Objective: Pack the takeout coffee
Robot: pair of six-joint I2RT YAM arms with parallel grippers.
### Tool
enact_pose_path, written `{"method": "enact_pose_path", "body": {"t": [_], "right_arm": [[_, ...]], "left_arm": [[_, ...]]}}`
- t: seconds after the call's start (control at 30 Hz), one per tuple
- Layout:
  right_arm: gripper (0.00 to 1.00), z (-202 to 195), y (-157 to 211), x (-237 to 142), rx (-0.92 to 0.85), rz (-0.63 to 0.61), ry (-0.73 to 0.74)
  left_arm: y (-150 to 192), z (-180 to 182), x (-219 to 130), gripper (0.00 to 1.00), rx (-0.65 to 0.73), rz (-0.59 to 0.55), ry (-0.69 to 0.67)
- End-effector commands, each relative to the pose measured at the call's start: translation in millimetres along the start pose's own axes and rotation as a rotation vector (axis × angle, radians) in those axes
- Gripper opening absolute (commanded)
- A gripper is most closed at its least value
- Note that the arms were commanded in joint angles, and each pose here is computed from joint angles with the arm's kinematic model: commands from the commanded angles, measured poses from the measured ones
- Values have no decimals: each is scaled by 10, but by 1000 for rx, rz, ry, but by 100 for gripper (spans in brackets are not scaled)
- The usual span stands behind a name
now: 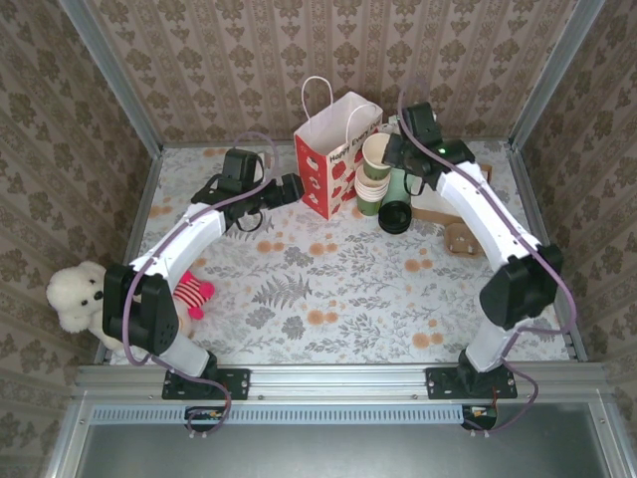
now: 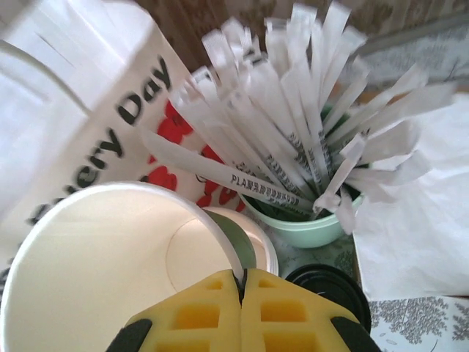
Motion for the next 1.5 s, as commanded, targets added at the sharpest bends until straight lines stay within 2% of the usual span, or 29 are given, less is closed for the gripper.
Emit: {"method": "enact_pose_path", "body": {"t": [0.0,0.13,0.27,0.5,0.7,0.83,1.47], "right_arm": [[0,24,-53,-344,-54,-100,-28],[0,101,152,-599,-128,-116,-69],[0,223,486,-691,-194,-81,-124],[0,521,1199,-417,-247,91,-150],[0,801,1584,-121,-239,145,-222],[0,817,1736,31,-249,186,-209],[1,727,2077,305,-293,282,-139]], "left_arm": [[-36,-44,-36,100,-49,-40,43],[-20,-32,-67,100,-89,-70,56],[13,19,-117,100,-114,-73,29],[52,91,-161,100,-160,-92,-3],[138,156,-77,100,-205,-42,-21],[227,277,4,100,-225,-18,-65],[313,252,144,100,-234,71,-56]]}}
Point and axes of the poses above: each hand's point on the last joint's axis, 136 mm out from that joint toward the fingers, its own x axis out along the fingers, its own z axis along the line the jaws close on, y = z × x, the point moved 7 cm from there along -x, back along the fingers, and after that the axes turned 7 degrees about -x, right-handed, at the moved point
